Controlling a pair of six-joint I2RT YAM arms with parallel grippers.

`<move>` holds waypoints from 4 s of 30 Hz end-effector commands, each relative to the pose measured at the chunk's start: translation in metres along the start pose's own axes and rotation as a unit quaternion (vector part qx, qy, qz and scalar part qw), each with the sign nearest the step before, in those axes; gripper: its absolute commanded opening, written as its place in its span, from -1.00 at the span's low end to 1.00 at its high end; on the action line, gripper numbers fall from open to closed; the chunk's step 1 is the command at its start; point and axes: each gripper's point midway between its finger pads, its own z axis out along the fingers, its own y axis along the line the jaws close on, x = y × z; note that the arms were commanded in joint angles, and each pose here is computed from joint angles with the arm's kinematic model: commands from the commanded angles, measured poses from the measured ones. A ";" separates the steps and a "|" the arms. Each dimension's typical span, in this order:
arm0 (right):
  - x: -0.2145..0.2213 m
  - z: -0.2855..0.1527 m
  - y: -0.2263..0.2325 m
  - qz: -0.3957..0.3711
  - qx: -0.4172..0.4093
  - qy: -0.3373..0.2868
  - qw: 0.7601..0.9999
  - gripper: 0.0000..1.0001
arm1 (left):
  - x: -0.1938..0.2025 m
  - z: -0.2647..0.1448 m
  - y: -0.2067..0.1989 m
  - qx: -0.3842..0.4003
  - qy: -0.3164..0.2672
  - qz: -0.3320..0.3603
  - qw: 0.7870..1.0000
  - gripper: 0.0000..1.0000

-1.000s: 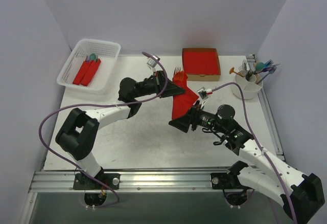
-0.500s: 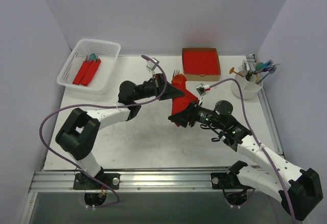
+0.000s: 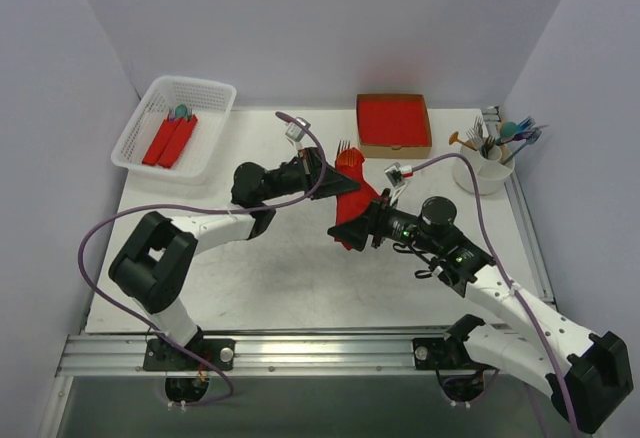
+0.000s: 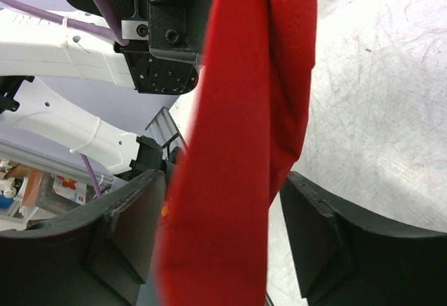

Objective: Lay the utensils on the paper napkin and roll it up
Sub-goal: Roll the napkin.

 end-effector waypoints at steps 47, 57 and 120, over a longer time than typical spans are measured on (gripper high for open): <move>-0.067 -0.011 -0.015 -0.070 0.153 -0.030 0.985 -0.08 | -0.008 -0.005 -0.003 -0.098 0.005 0.086 0.992 -0.95; -0.072 -0.014 -0.005 -0.089 0.133 -0.037 0.987 -0.10 | 0.003 -0.008 -0.010 -0.065 0.015 0.060 0.996 -0.95; -0.069 -0.030 0.044 -0.096 -0.033 -0.042 0.994 -1.00 | 0.024 0.002 -0.035 -0.009 0.049 0.049 0.998 -0.38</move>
